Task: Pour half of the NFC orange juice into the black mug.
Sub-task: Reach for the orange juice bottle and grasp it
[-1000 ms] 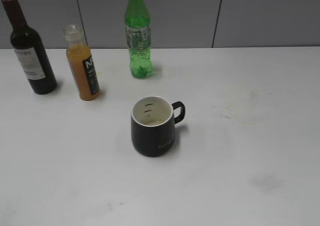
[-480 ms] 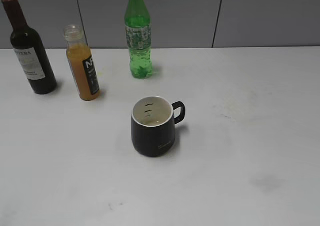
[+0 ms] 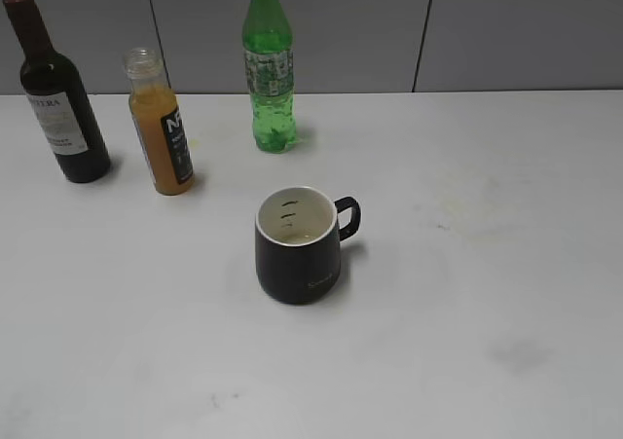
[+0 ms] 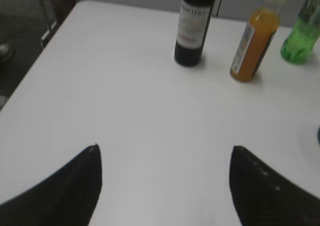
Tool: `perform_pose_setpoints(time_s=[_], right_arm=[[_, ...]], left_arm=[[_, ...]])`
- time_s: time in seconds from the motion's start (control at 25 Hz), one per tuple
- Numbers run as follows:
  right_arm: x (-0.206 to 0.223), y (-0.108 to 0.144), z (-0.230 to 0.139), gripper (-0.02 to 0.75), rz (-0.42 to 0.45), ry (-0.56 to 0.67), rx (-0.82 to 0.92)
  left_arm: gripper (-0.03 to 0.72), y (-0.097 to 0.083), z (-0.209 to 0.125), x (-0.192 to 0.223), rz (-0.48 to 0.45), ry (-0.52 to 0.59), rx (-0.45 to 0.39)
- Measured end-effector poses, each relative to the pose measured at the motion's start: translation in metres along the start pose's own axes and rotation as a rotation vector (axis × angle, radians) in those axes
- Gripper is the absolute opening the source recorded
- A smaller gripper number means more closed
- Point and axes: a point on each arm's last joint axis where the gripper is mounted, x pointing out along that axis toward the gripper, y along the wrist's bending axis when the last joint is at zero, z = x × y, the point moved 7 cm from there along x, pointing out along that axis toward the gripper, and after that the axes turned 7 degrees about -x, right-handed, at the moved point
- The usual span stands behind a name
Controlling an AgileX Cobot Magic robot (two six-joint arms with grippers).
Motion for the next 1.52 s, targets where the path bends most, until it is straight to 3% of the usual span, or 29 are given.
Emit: perform_pose_setpoints(time_s=[0.2,0.4,0.6,0.84,1.0,1.36,1.52], right_arm=[[0.0,0.0,0.0,0.585,0.0,0.0,0.0],[0.0,0.0,0.0,0.585,0.0,0.0,0.0],[0.0,0.0,0.0,0.585,0.0,0.0,0.0],[0.0,0.0,0.0,0.585,0.0,0.0,0.0],[0.0,0.0,0.0,0.585,0.0,0.0,0.0],[0.0,0.0,0.0,0.585,0.001,0.0,0.001],[0.0,0.0,0.0,0.585,0.002,0.0,0.001]], left_arm=[[0.61,-0.003,0.045,0.006,-0.014,-0.201,0.007],[0.61,-0.004,0.08,0.035,-0.011,-0.298,0.053],[0.61,-0.005,0.093,0.078,-0.029,-0.401,0.016],[0.61,-0.012,0.076,0.129,-0.067,-0.347,0.02],[0.606,-0.03,0.07,0.154,-0.132,-0.352,0.047],[0.618,-0.077,0.019,0.219,-0.261,-0.191,0.144],[0.634,-0.086,-0.004,0.244,-0.271,-0.146,0.172]])
